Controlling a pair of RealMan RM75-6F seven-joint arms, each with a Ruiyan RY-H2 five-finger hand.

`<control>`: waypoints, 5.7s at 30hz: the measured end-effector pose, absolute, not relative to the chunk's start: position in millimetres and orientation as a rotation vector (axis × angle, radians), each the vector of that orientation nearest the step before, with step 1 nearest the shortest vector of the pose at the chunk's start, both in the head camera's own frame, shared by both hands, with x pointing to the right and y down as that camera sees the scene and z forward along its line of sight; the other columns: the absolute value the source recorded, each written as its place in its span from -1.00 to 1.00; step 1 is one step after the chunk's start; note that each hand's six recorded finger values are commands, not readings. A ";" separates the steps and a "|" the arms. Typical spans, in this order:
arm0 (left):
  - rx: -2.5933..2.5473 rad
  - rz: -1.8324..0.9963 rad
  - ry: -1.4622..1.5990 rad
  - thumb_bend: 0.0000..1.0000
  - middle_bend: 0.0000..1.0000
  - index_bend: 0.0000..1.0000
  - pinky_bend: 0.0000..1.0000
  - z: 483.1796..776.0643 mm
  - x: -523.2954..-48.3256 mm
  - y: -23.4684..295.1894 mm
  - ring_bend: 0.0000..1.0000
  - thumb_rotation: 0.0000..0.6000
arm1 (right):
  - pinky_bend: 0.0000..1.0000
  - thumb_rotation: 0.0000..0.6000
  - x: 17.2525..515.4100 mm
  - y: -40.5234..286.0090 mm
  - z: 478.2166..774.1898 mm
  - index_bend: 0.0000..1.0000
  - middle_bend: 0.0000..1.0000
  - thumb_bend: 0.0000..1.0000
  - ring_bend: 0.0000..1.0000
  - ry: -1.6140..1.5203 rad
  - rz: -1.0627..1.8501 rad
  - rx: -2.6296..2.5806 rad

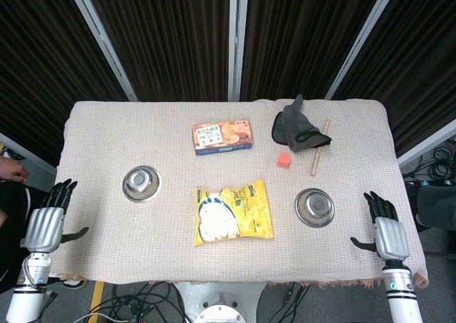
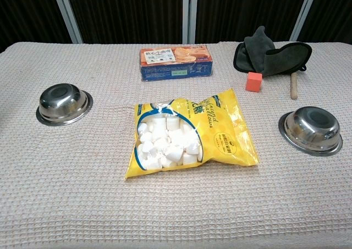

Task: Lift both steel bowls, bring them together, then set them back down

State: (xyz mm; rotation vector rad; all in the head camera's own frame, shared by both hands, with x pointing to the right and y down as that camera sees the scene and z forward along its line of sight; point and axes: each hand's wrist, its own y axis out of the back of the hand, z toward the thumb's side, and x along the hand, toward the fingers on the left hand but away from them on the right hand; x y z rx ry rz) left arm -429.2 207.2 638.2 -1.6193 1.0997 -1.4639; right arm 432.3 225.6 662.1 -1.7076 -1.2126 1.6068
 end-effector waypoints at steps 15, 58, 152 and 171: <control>-1.789 -1.411 0.910 -1.00 -0.86 -0.95 -0.64 664.9 -392.7 165.7 -0.96 1.00 | -1.00 1.00 427.7 201.3 676.9 -1.00 -1.00 -1.00 -1.00 -1.054 1.702 -1.731; -1.978 -1.511 0.427 -0.88 -0.53 -0.55 -0.27 770.4 -316.4 79.5 -0.63 1.00 | -0.63 1.00 355.4 149.3 748.4 -0.76 -0.69 -0.82 -0.84 -0.641 1.806 -1.923; -2.553 -0.129 1.757 -0.62 -0.02 -0.06 0.22 601.8 -178.4 59.6 -0.10 1.00 | -0.13 1.00 104.5 73.2 665.3 0.05 -0.17 -0.66 -0.33 -1.696 -0.081 -3.143; -2.270 -0.705 1.783 -0.62 -0.02 -0.06 0.22 663.1 -341.3 83.7 -0.10 1.00 | -0.13 1.00 289.2 81.4 661.8 0.04 -0.19 -0.54 -0.33 -1.169 0.993 -2.365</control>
